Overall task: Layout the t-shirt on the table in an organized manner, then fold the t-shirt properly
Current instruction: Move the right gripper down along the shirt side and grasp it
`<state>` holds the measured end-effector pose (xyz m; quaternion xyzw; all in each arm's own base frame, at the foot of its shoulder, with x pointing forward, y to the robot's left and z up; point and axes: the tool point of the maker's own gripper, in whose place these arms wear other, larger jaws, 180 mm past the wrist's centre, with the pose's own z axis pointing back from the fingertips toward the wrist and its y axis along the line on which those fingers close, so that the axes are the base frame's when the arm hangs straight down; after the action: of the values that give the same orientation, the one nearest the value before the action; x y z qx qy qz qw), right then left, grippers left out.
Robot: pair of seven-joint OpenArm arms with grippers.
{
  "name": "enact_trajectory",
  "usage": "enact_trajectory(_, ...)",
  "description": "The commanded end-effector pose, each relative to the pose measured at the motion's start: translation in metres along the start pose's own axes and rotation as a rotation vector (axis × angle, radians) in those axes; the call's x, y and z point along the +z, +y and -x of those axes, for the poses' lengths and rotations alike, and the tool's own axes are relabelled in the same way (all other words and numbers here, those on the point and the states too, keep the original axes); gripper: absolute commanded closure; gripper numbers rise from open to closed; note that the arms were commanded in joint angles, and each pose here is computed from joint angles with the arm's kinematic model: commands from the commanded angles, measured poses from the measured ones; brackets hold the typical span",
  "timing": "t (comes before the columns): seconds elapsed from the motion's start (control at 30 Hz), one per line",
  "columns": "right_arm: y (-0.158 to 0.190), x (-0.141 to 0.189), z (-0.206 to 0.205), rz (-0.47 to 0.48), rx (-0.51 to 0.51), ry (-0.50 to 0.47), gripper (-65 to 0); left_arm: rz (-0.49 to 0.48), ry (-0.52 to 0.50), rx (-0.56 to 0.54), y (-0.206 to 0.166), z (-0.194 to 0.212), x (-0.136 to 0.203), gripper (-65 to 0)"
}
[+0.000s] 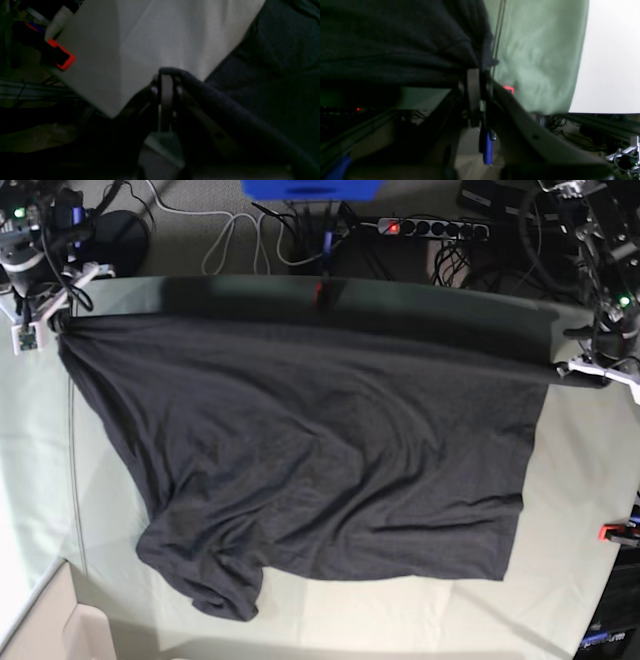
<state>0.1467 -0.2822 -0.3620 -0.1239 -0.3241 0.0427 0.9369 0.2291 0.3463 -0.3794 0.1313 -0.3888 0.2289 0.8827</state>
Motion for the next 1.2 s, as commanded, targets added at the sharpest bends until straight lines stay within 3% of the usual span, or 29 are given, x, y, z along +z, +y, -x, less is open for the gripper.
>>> enact_trajectory(0.0,-0.005,0.003,-0.007,0.017,0.01,-0.027,0.0,-0.012,-0.052,-0.009,0.004,-0.016,0.002,-0.3)
enact_trajectory(0.3,0.021,-0.014,-0.05,-0.047,0.047,-0.117,0.0,-0.009,-0.06,-0.007,0.003,-0.02,0.001,-0.3)
enact_trajectory(0.47,0.034,-0.044,-0.06,-0.047,0.114,-0.073,0.0,-0.01,-0.052,-0.006,0.003,-0.018,0.0,-0.3)
enact_trajectory(0.77,0.049,-0.092,-0.065,-0.097,0.11,-0.003,-0.4,-0.013,-0.047,-0.008,0.005,-0.015,0.001,-0.3)
enact_trajectory(1.0,0.026,-0.088,-0.068,-0.036,0.141,-0.002,-26.8,-0.013,-0.049,-0.008,0.005,-0.016,0.001,-0.3)
enact_trajectory(1.17,0.0,-0.085,-0.054,0.018,0.087,0.026,-34.2,-0.01,-0.05,-0.005,0.003,-0.017,0.0,-0.3)
